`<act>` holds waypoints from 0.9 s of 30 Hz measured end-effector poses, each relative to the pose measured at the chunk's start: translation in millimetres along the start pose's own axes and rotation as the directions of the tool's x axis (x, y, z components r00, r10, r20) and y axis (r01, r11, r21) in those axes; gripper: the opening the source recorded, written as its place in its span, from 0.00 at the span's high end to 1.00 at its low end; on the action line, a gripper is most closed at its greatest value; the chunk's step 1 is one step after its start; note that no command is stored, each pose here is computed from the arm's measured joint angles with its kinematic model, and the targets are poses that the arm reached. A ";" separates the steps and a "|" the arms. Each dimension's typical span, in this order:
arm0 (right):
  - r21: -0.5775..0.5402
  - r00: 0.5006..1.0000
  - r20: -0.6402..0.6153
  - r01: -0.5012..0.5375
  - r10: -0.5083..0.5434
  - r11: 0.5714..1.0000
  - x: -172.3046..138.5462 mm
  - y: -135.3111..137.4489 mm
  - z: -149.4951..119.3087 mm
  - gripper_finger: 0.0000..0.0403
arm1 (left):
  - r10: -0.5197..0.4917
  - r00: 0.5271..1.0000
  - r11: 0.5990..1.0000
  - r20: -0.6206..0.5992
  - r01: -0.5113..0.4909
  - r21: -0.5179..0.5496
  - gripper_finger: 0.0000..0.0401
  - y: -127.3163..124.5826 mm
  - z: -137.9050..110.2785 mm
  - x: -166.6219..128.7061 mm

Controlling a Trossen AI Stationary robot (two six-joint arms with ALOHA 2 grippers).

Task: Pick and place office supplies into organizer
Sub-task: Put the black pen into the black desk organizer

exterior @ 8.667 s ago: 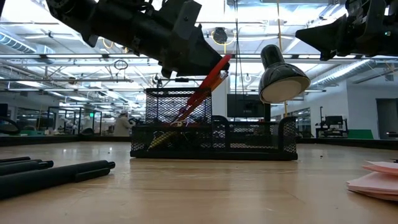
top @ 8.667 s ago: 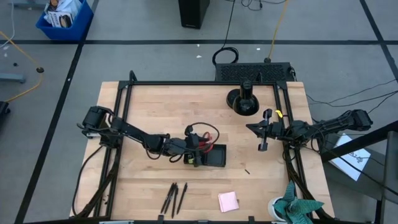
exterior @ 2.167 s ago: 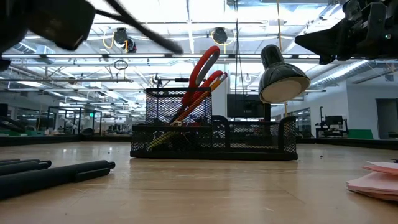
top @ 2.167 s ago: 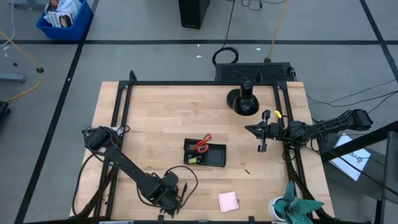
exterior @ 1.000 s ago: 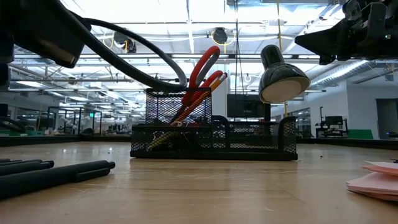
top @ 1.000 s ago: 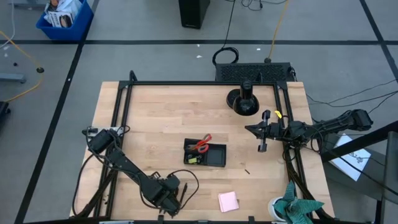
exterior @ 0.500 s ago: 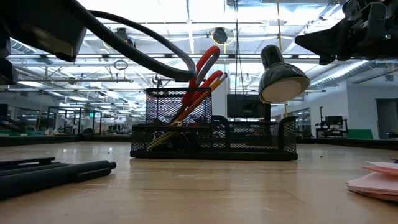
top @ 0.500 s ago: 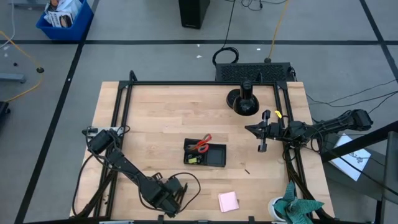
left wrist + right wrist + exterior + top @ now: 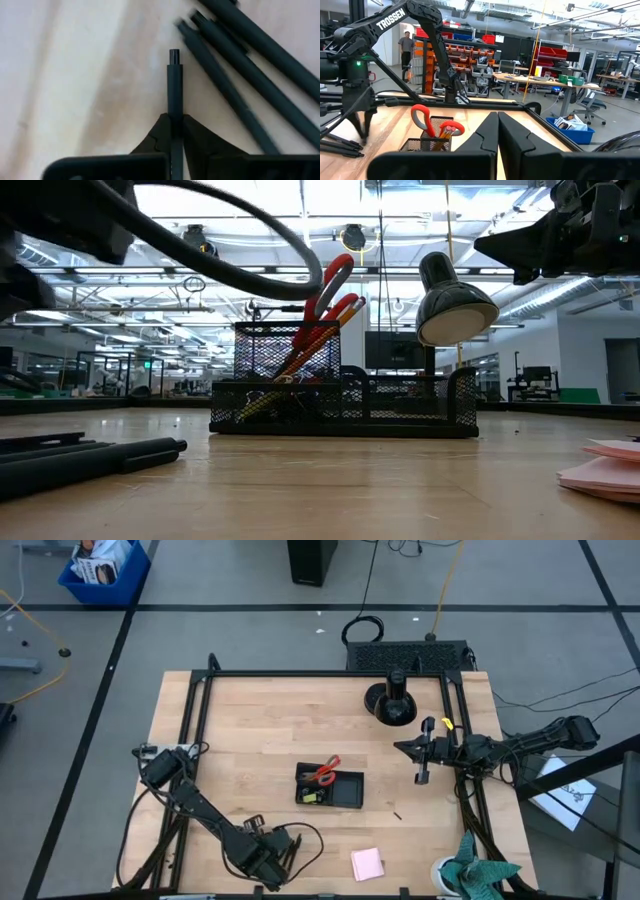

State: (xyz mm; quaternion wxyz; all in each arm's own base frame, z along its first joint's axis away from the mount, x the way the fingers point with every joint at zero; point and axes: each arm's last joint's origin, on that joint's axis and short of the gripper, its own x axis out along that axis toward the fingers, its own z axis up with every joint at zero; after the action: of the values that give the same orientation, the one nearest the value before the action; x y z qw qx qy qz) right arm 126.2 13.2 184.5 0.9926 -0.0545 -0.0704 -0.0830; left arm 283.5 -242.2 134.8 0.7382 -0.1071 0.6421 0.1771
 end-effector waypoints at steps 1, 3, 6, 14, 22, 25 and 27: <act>0.000 1.000 0.000 0.000 0.000 1.000 0.0 0.0 0.0 1.00 | 0.015 1.000 1.000 0.017 -0.015 0.013 0.97 0.8 0.2 0.3; 0.000 1.000 0.000 0.000 0.000 1.000 0.0 0.0 0.0 1.00 | 0.031 0.999 0.999 0.040 -0.032 0.025 0.96 1.7 0.9 0.7; 0.000 1.000 0.000 0.000 0.000 1.000 0.0 0.0 0.0 1.00 | 0.042 0.996 0.998 0.073 -0.045 0.041 0.95 1.4 1.4 0.5; 0.000 1.000 0.000 0.000 0.000 1.000 0.0 0.0 0.0 1.00 | 0.112 0.941 0.992 0.318 -0.125 0.019 0.97 12.5 9.5 -26.5; 0.001 1.000 0.000 0.000 0.000 1.000 0.0 0.0 0.0 1.00 | 0.157 0.794 0.978 0.587 -0.206 0.018 0.98 30.9 21.2 -73.9; 0.001 1.000 0.000 0.000 0.000 1.000 0.0 0.0 0.0 1.00 | 0.176 0.738 0.966 0.651 -0.257 0.030 0.96 41.8 27.5 -92.0; 0.001 1.000 0.000 0.000 0.000 1.000 0.0 0.0 0.1 1.00 | 0.196 0.696 0.957 0.691 -0.290 0.020 0.97 52.0 34.7 -105.0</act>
State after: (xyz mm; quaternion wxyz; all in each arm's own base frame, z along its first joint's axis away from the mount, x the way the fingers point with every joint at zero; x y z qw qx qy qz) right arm 126.2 13.1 184.6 0.9926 -0.0541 -0.0707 -0.0830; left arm 282.5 -194.3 247.2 0.8970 0.0985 0.3446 0.2588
